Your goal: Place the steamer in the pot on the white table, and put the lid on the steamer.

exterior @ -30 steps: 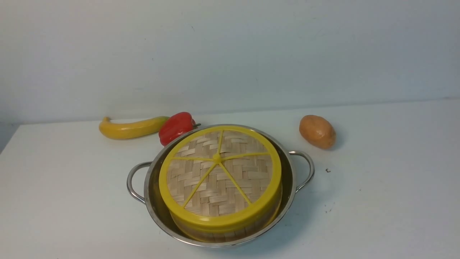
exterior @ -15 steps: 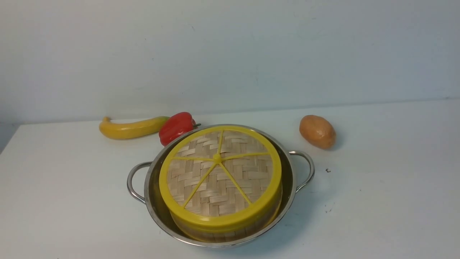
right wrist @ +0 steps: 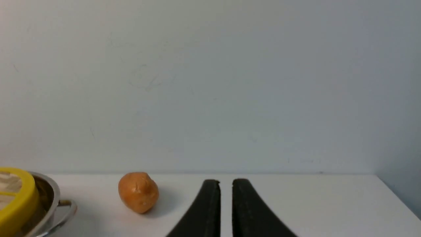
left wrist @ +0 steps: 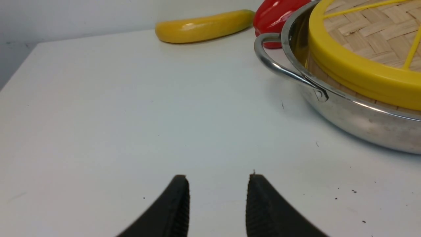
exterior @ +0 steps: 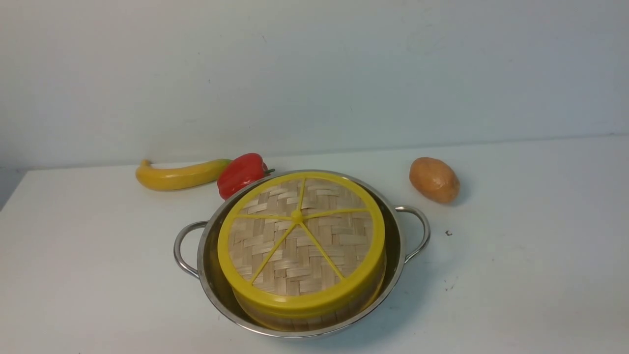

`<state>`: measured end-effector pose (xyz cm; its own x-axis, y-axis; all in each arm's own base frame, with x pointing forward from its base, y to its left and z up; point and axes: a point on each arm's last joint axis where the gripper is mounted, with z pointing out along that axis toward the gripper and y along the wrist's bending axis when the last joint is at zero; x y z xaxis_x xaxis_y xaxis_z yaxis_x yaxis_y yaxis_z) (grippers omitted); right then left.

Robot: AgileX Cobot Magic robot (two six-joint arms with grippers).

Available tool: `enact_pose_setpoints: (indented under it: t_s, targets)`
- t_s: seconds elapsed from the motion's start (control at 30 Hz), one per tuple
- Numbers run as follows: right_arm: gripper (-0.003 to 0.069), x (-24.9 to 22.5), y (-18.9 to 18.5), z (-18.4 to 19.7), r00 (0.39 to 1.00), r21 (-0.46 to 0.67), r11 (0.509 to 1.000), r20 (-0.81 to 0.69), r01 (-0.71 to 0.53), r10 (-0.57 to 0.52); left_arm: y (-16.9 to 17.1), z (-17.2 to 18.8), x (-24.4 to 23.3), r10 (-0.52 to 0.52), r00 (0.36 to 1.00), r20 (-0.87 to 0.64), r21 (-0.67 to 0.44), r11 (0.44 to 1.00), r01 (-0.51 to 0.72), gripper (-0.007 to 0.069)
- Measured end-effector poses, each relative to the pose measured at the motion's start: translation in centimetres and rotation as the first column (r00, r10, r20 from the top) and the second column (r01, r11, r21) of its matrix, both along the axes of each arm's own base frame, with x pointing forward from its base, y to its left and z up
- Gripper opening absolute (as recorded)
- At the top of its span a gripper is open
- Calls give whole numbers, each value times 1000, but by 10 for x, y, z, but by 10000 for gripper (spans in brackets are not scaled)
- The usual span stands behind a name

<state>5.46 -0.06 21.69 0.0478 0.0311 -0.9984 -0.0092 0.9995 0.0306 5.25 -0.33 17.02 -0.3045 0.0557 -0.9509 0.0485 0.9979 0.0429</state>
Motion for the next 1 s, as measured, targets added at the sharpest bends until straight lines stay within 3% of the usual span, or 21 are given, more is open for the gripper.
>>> enact_pose_setpoints:
  t_s: [0.13, 0.53, 1.0]
  targets:
    - [49, 2, -1, -21, 996, 19, 1000, -88, 15, -14, 0, 0, 0, 0, 1000, 0, 0, 1000, 0, 238]
    - [59, 1, -7, -37, 969, 20, 997, -237, 79, -72, 0, 0, 0, 0, 1000, 0, 0, 1000, 0, 238]
    - [70, 0, -7, -38, 961, 34, 995, -266, 92, -79, 0, 0, 0, 0, 1000, 0, 0, 1000, 0, 238]
